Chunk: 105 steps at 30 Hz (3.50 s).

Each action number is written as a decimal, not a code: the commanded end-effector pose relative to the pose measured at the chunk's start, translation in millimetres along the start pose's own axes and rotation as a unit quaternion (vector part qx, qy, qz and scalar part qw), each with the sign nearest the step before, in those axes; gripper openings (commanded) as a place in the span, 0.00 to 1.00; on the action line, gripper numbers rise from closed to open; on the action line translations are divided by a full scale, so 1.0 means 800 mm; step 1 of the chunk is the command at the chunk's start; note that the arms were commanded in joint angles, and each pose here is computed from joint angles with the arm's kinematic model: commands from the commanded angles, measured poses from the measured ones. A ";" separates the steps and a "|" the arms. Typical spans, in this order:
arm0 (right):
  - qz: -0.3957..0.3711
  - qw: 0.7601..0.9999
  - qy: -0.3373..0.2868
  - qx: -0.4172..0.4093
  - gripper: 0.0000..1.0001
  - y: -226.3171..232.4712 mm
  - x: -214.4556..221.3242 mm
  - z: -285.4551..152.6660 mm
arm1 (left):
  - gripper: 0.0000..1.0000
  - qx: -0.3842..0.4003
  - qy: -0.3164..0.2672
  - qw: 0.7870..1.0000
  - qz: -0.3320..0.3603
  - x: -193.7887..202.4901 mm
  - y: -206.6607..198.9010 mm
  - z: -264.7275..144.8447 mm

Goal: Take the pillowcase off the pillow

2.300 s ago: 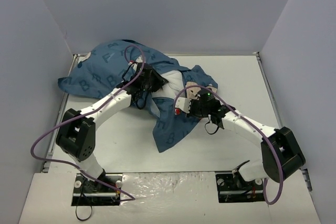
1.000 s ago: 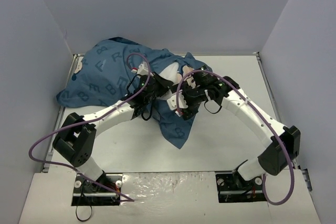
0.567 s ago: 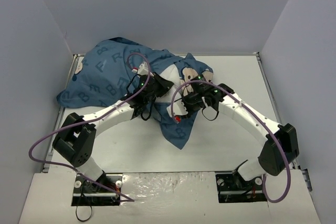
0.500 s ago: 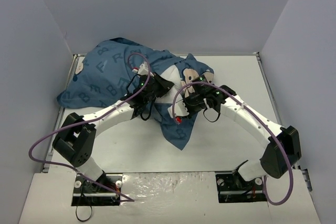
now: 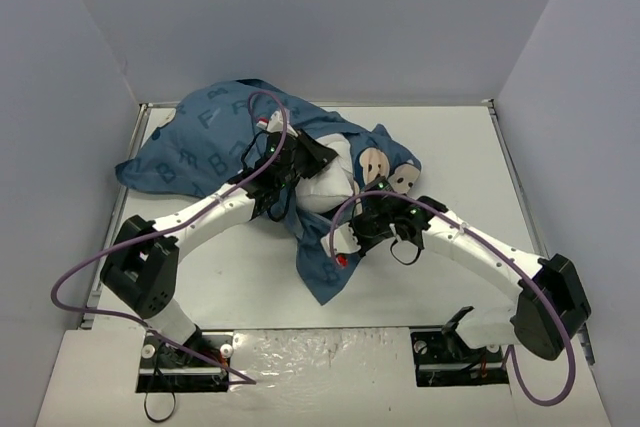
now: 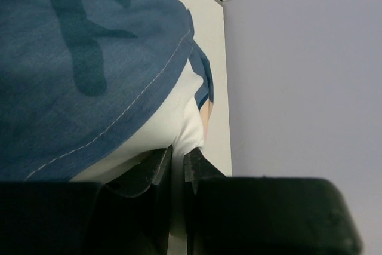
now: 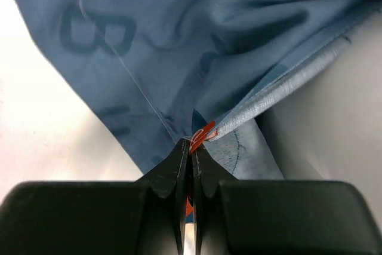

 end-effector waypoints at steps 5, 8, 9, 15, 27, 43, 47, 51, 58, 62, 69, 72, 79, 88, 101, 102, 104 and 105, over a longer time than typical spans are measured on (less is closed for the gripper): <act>0.066 0.994 0.000 -0.090 0.00 0.095 -0.009 0.024 | 0.02 0.168 -0.174 0.968 -0.070 -0.139 -0.141 -0.043; 0.114 0.991 0.028 -0.070 0.00 0.098 0.014 0.035 | 0.02 0.191 -0.166 0.965 -0.072 -0.140 -0.158 -0.056; 0.130 0.989 0.026 -0.063 0.00 0.098 0.017 0.036 | 0.02 0.201 -0.154 0.965 -0.068 -0.134 -0.164 -0.062; 0.248 0.968 0.016 -0.019 0.00 0.094 0.070 0.015 | 0.02 0.181 -0.087 0.979 -0.023 -0.089 -0.132 -0.107; 0.389 0.916 -0.089 0.030 0.23 0.048 0.100 -0.041 | 0.02 0.110 0.012 0.994 0.007 0.050 -0.038 -0.098; 0.626 0.750 -0.023 0.213 0.64 -0.059 0.104 -0.137 | 0.02 0.090 0.063 0.994 0.019 0.138 -0.014 -0.006; 0.695 0.634 0.069 0.332 0.78 -0.057 0.144 -0.137 | 0.02 0.098 0.066 0.993 0.020 0.143 -0.021 -0.001; 0.704 0.588 0.080 0.389 0.78 -0.067 0.158 -0.137 | 0.02 0.099 0.068 0.992 0.020 0.147 -0.022 -0.003; 0.706 0.544 0.121 0.436 0.55 -0.078 0.212 -0.127 | 0.02 0.106 0.065 0.992 0.017 0.146 -0.026 -0.014; 0.725 0.526 0.139 0.422 0.28 -0.054 0.251 -0.116 | 0.02 0.104 0.057 0.993 0.026 0.135 -0.028 -0.032; 0.737 0.529 0.116 0.405 0.00 -0.048 0.281 -0.099 | 0.02 0.118 0.074 0.990 0.033 0.132 -0.042 -0.057; 0.741 0.532 0.117 0.392 0.00 -0.043 0.297 -0.087 | 0.02 0.136 0.087 0.986 0.038 0.130 -0.057 -0.077; 0.797 0.501 0.103 0.321 0.00 -0.010 0.346 -0.042 | 0.02 0.169 0.111 0.978 0.052 0.111 -0.089 -0.131; 0.821 0.521 0.058 0.227 0.00 0.005 0.335 0.011 | 0.02 0.185 0.100 0.976 0.054 0.080 -0.102 -0.180; 0.771 0.580 -0.078 0.249 0.36 -0.078 0.311 -0.094 | 0.02 0.232 0.155 0.960 0.024 0.127 -0.136 -0.127; 0.761 0.588 -0.071 0.264 0.47 -0.081 0.314 -0.117 | 0.02 0.238 0.155 0.959 0.022 0.130 -0.140 -0.123; 0.747 0.586 -0.060 0.307 0.67 -0.086 0.320 -0.176 | 0.02 0.233 0.163 0.958 0.022 0.143 -0.136 -0.107; 0.730 0.595 -0.060 0.330 0.71 -0.100 0.320 -0.207 | 0.02 0.238 0.162 0.957 0.021 0.146 -0.139 -0.102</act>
Point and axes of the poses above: each gripper's point midway between its finger pads, its own z axis out along the fingers, its own y axis along the line the jaws close on, x = y × z, the point moved 1 cm from there along -z, back along the fingers, and after that the axes turned 3 degrees about -z, right-handed, at the moved point
